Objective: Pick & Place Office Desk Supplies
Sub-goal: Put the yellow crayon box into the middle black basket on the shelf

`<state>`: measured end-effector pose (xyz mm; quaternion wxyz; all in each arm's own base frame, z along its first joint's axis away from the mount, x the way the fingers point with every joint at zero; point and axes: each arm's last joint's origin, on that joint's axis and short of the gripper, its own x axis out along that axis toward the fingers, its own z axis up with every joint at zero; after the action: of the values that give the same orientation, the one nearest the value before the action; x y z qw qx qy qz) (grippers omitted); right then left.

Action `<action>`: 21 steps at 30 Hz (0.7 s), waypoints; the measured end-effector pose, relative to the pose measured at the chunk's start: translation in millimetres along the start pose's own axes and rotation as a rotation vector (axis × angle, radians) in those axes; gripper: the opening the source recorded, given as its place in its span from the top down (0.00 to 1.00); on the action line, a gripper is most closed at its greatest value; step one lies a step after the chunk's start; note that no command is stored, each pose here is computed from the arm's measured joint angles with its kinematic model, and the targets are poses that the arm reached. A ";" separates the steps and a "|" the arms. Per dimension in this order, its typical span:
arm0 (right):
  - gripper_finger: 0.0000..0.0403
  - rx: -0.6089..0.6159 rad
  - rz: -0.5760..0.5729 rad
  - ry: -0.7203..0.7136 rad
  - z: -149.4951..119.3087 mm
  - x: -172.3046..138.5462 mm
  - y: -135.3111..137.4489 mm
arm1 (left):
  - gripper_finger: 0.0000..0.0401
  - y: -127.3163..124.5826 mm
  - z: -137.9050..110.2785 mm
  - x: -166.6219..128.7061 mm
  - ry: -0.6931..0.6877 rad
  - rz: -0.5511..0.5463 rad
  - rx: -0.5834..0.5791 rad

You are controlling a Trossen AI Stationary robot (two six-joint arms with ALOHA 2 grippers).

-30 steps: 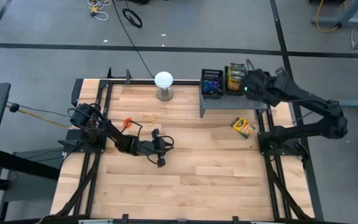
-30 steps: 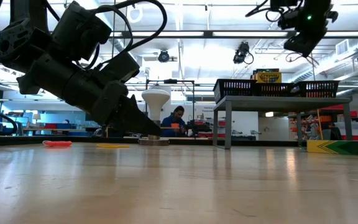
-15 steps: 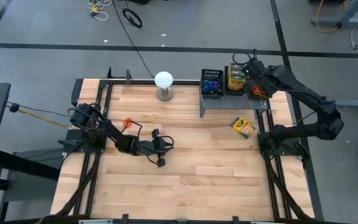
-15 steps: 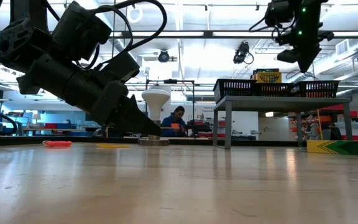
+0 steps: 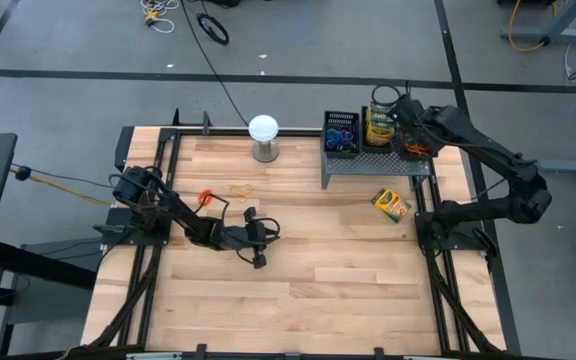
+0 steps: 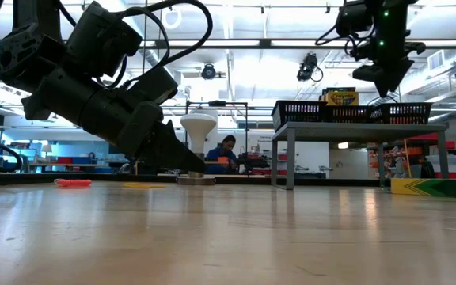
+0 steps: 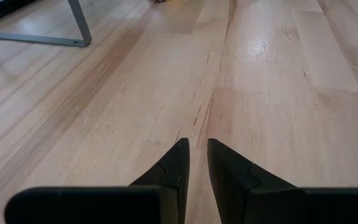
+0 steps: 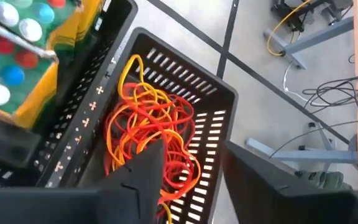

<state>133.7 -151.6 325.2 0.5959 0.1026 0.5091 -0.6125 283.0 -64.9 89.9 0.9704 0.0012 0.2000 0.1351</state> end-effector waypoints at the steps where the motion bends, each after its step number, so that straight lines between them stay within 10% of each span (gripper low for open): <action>1: 0.57 -0.005 -0.001 0.004 -0.5 -0.1 -0.2 | 0.84 0.0 0.0 0.0 0.000 0.000 0.000; 6: 0.61 -0.085 -0.018 0.030 -6.5 -3.7 1.2 | 0.84 0.0 0.0 0.0 0.000 0.000 0.005; 15: 0.98 -0.061 0.136 0.088 -7.3 -0.7 -0.1 | 0.84 0.0 0.0 0.0 0.000 0.000 0.011; 21: 0.90 0.104 0.200 0.081 1.5 8.4 -8.6 | 0.84 0.0 0.0 0.0 0.001 -0.001 0.013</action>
<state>125.0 -160.0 324.1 0.6268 0.2082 0.4875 -0.5711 283.0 -64.9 89.8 0.9704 0.0073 0.2011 0.1333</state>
